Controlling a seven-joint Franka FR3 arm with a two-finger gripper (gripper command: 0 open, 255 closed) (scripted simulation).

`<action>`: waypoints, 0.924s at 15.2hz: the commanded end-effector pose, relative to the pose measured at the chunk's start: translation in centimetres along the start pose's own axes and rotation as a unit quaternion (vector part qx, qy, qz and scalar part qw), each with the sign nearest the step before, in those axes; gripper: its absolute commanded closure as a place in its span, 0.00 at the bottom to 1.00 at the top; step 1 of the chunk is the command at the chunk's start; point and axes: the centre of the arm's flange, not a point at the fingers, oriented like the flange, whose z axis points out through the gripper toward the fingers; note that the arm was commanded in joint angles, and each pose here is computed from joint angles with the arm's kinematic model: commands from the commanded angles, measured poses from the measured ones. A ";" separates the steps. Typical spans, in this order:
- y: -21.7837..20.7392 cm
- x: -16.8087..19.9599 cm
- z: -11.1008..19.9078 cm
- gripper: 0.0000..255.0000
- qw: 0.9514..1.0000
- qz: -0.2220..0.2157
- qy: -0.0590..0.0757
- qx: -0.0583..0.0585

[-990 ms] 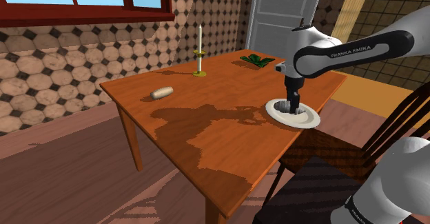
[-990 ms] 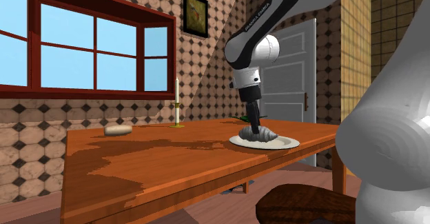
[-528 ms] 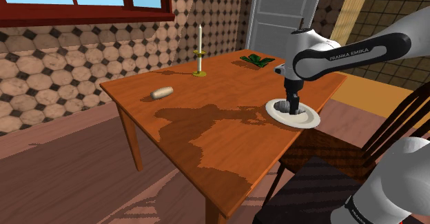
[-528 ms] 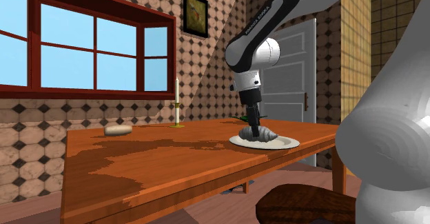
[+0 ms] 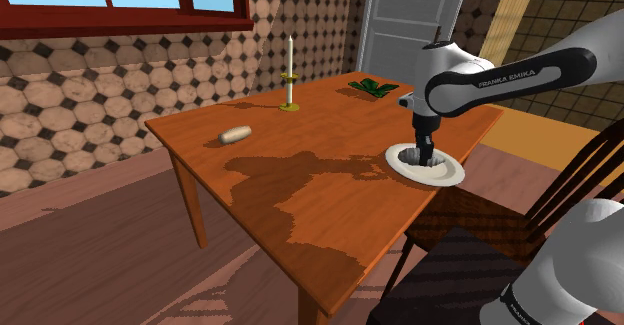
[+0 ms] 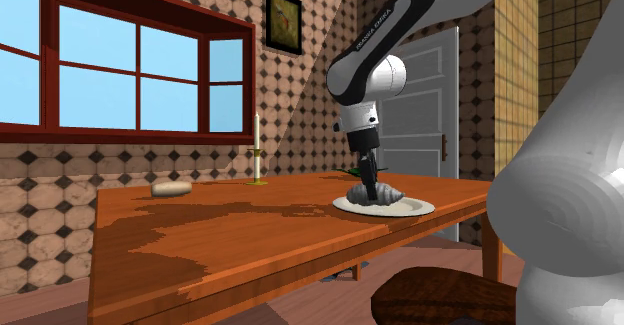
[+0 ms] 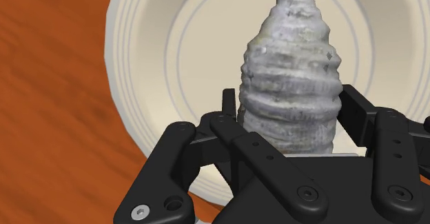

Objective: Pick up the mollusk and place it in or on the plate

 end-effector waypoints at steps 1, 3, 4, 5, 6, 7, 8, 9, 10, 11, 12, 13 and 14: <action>0.0 0.0 0.0 1.00 1.000 0.000 0.000 0.000; 0.0 0.0 0.0 1.00 1.000 0.000 0.000 0.000; 0.0 -0.1 -0.5 1.00 1.000 0.000 0.000 0.000; 0.1 -0.2 -1.0 1.00 1.000 0.000 0.000 0.000; 0.1 -0.3 -1.5 1.00 1.000 0.000 0.000 0.000; 0.2 -0.3 -2.0 1.00 1.000 0.000 0.000 0.000; 0.2 -0.4 -2.6 1.00 1.000 0.000 0.000 0.000; 0.3 -0.5 -3.1 1.00 1.000 0.000 0.000 0.000; 0.3 -0.6 -3.6 1.00 1.000 0.000 0.000 0.000; 0.4 -0.7 -4.1 1.00 1.000 0.000 0.000 0.000; 0.4 -0.8 -4.6 1.00 1.000 0.000 0.000 0.000; 0.5 -0.9 -5.1 1.00 1.000 0.000 0.000 0.000; 0.5 -1.0 -5.7 1.00 1.000 0.000 0.000 0.000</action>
